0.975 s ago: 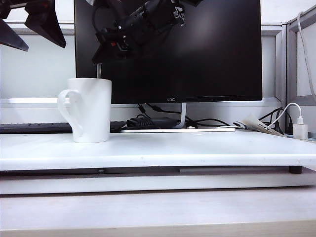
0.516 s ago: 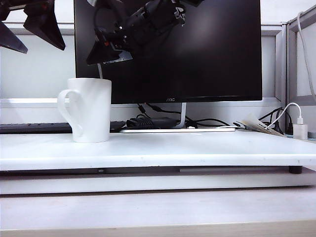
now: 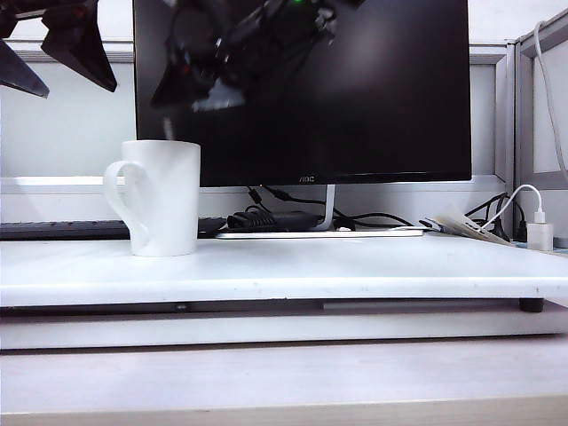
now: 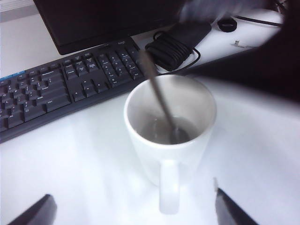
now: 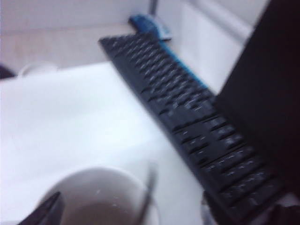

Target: Pick up a spoon and stir the liquid in the cup.

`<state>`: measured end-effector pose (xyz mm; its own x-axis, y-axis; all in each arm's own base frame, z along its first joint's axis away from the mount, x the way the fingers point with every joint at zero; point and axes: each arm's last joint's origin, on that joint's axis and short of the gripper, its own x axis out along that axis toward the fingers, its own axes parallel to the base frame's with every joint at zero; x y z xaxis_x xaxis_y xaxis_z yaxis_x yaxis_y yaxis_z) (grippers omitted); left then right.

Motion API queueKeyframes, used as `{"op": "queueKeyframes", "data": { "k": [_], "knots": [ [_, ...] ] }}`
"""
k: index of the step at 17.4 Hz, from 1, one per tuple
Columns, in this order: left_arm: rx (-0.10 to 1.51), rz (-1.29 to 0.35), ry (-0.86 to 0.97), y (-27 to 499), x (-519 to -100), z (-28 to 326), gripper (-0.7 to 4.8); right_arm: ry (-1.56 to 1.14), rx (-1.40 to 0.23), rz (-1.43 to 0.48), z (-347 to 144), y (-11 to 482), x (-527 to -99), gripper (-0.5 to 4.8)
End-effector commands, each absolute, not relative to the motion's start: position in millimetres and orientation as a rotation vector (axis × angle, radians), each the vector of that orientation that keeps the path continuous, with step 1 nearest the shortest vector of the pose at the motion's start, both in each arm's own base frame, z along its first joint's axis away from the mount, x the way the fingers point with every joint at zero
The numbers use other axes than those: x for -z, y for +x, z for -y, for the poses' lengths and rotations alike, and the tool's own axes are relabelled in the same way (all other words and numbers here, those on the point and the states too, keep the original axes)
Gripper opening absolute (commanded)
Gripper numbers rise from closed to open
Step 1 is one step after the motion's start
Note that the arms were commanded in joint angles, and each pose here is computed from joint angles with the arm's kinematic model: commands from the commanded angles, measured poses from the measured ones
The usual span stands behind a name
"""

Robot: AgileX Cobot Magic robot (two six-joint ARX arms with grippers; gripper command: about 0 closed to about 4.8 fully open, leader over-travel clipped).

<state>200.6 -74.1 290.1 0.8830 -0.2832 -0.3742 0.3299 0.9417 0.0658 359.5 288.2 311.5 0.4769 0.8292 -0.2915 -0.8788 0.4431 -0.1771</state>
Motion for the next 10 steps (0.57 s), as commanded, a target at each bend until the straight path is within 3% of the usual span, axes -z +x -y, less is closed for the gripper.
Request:
{"op": "queueKeyframes", "data": {
  "k": [1,6,8,10],
  "knots": [
    [0.318,-0.289,0.113,201,-300,74,4.79,-0.236,-0.988,-0.011,-261,352,-366,3.78],
    [0.304,-0.076,0.07,178,-331,66,4.79,-0.2,-0.83,0.042,-165,302,-457,3.77],
    [0.3,0.02,0.031,155,-348,57,4.79,-0.215,-0.813,0.036,-126,262,-485,3.26],
    [0.3,0.057,-0.029,130,-356,47,4.79,-0.293,-0.786,0.011,-104,219,-497,3.24]
  ]
}}
